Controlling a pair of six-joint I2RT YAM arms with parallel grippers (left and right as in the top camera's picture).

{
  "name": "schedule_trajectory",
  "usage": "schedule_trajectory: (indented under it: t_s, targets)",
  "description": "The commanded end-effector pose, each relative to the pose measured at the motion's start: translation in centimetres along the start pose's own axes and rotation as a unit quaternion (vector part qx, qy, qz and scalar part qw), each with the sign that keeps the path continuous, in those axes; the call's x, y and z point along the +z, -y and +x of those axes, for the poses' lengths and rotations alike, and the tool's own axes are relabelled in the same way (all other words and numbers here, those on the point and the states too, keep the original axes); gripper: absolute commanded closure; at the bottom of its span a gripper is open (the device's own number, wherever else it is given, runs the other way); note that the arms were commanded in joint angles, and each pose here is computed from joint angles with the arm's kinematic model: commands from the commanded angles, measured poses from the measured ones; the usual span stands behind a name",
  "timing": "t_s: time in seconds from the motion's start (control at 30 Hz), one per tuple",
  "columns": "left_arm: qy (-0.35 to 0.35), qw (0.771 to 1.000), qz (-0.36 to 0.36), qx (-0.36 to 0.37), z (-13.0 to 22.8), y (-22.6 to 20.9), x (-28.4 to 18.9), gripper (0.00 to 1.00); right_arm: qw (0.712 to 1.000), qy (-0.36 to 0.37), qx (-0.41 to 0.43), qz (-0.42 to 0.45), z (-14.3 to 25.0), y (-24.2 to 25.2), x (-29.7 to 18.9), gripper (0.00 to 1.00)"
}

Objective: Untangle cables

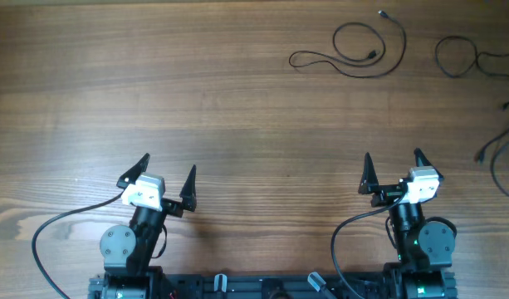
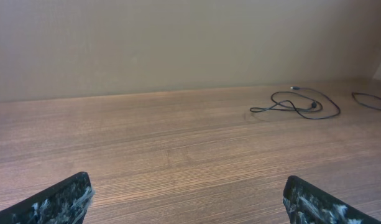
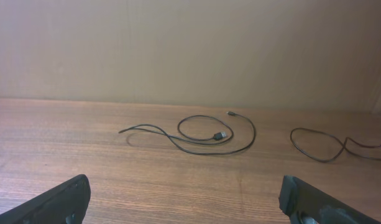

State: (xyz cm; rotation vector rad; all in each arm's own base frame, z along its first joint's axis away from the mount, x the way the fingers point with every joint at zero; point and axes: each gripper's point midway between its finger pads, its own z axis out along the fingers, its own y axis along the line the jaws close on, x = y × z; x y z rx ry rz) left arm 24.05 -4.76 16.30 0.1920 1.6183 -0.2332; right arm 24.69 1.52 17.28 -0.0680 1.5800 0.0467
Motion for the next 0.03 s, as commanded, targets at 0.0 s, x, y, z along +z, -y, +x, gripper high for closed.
schedule_trajectory:
  t_s: [0.0]
  targets:
    - [0.0, 1.0, -0.003, 0.008, 0.14, -0.08, -0.01, 0.0, 1.0, 0.006, -0.005, -0.006, -0.25, -0.19, -0.07, 0.0]
